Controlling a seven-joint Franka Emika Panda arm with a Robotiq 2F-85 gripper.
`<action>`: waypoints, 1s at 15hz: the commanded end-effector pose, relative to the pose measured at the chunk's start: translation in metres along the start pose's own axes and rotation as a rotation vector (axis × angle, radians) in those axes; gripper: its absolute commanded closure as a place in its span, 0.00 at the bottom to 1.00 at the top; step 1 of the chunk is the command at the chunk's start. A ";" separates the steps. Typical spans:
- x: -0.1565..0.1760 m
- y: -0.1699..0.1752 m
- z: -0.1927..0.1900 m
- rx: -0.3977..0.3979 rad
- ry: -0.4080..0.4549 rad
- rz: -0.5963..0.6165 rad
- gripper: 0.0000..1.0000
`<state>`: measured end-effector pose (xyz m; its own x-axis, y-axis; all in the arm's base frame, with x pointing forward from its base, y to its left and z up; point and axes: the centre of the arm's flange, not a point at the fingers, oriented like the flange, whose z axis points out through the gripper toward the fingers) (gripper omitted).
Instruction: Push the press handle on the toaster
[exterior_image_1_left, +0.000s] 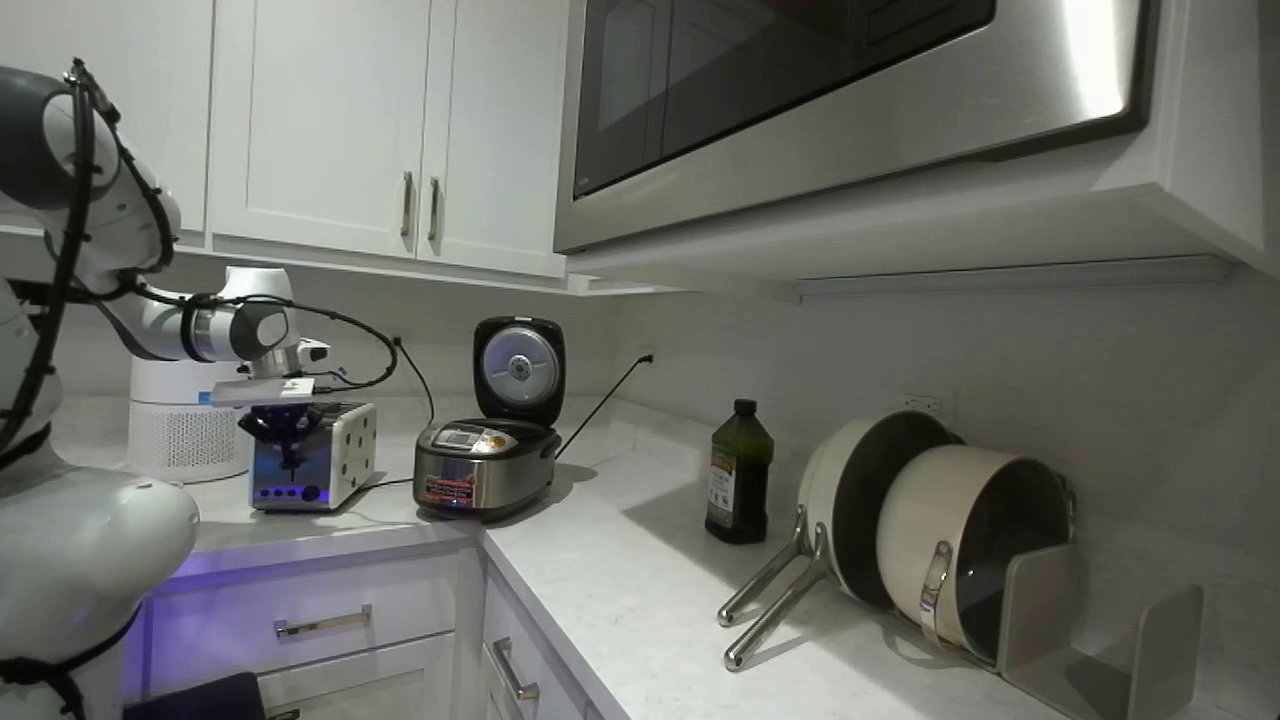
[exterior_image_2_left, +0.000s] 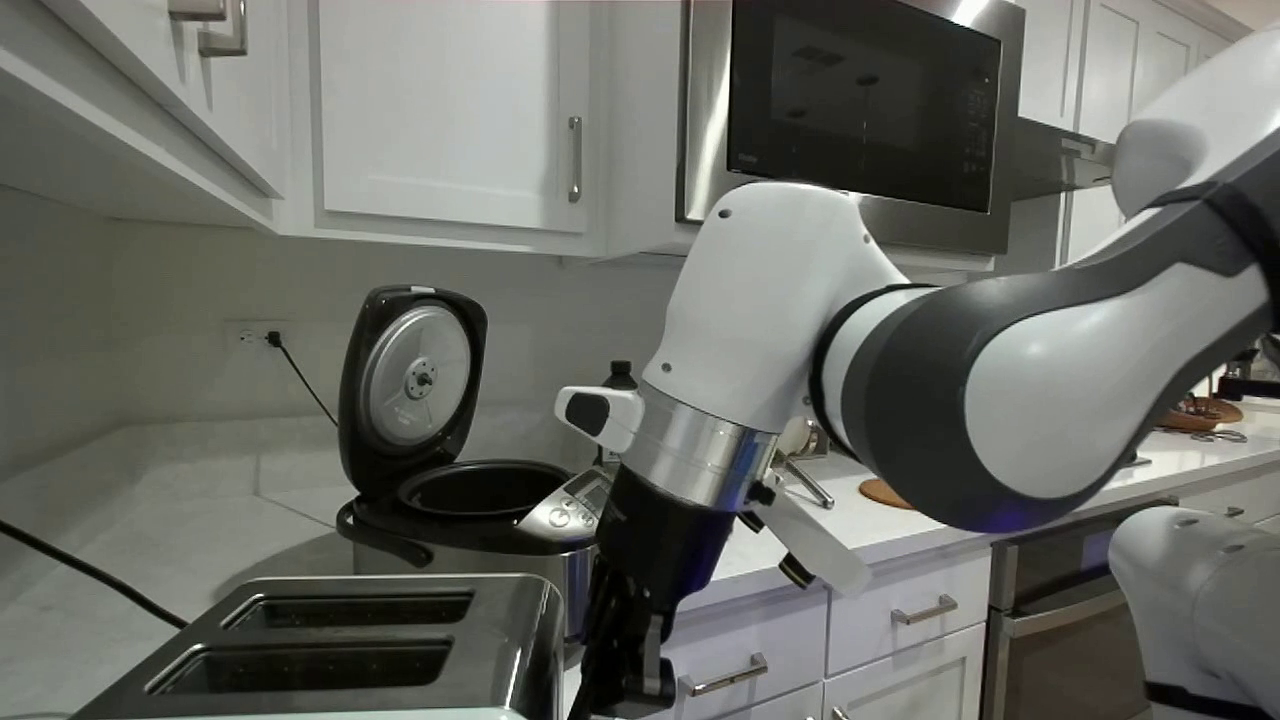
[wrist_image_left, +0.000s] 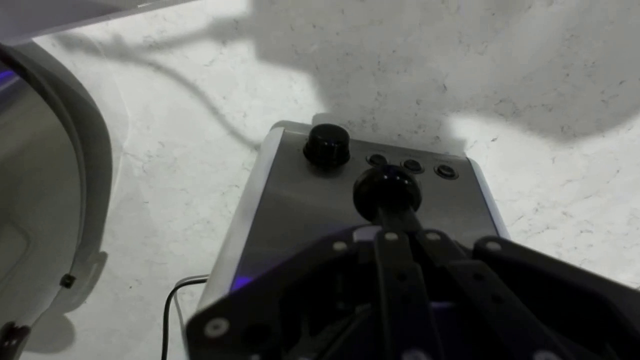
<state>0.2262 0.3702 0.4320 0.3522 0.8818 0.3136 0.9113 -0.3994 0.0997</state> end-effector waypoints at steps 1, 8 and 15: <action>0.004 0.001 0.021 -0.006 -0.033 0.020 1.00; 0.000 0.001 0.044 0.018 -0.079 0.028 1.00; -0.002 -0.004 0.059 0.030 -0.107 0.024 1.00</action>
<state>0.2336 0.3751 0.4058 0.3692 0.8918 0.2617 0.9134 -0.4001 0.0748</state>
